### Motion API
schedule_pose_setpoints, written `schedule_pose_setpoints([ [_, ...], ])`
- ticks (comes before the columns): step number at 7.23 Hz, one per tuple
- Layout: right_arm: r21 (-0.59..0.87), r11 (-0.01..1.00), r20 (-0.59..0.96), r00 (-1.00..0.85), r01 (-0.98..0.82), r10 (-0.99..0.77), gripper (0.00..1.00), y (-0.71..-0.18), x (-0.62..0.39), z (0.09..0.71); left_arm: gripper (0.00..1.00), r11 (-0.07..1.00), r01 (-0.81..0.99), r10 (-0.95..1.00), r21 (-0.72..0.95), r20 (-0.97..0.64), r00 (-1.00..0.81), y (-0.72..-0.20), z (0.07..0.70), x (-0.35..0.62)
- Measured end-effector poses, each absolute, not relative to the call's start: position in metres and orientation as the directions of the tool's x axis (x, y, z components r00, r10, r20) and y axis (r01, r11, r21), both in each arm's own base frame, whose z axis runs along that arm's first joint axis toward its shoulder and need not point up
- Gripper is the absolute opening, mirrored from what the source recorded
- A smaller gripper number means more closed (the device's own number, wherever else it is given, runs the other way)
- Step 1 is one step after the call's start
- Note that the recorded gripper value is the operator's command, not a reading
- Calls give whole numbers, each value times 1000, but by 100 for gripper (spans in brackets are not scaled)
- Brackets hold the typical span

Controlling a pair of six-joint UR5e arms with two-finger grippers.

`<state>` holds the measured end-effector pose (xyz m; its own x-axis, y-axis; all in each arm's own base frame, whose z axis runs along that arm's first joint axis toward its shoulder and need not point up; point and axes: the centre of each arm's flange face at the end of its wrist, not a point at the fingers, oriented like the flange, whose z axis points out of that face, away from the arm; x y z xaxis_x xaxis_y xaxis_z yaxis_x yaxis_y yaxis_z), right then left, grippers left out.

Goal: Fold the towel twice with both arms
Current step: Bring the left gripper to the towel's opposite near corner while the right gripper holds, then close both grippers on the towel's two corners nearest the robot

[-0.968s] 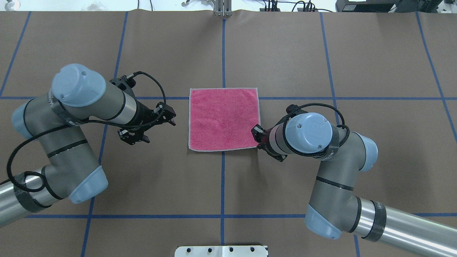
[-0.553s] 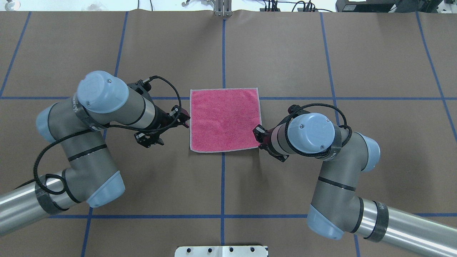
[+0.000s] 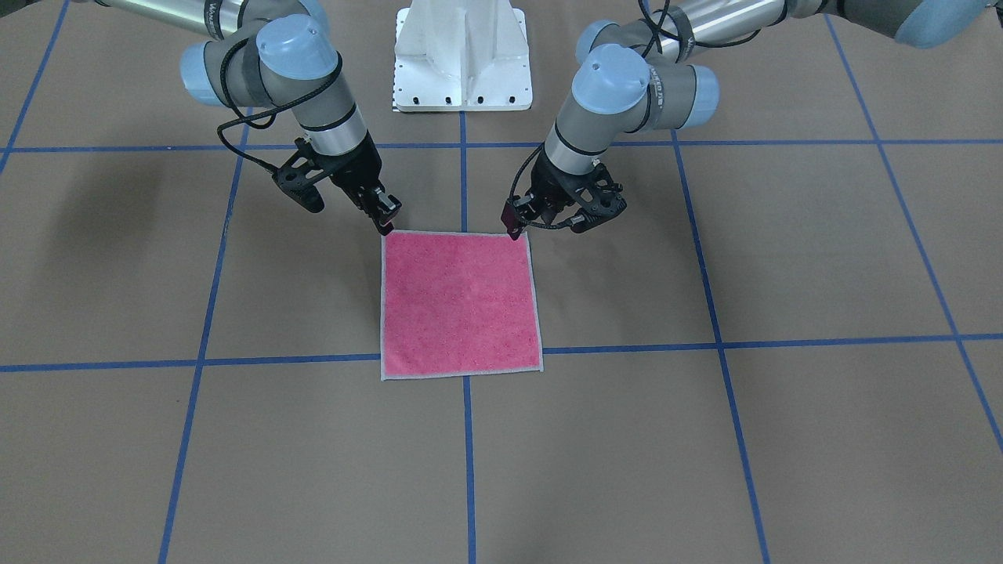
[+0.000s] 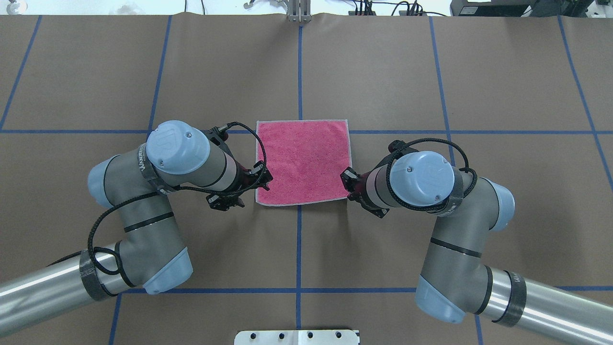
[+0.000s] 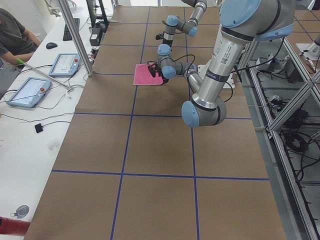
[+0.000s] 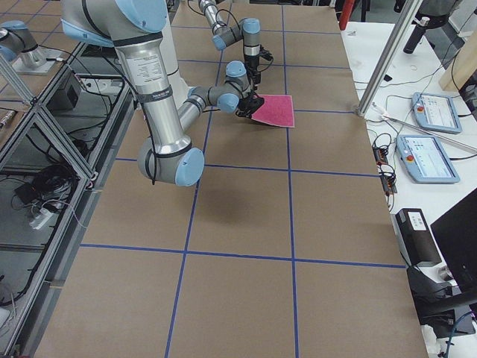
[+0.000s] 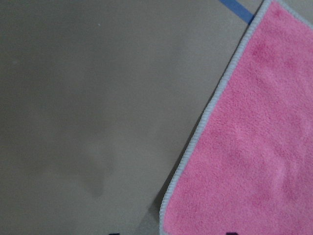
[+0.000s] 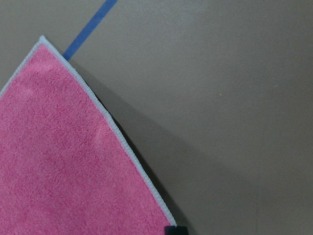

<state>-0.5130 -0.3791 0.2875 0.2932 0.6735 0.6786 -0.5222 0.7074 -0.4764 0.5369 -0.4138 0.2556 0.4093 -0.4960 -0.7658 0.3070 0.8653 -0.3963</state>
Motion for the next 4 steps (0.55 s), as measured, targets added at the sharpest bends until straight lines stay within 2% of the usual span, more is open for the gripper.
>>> schedule_pose_setpoints([
  [4,-476,707,678,294,-523,674,0,-379,-513,288,61,866,306,-496,-395,-759,422,-414,261,544],
])
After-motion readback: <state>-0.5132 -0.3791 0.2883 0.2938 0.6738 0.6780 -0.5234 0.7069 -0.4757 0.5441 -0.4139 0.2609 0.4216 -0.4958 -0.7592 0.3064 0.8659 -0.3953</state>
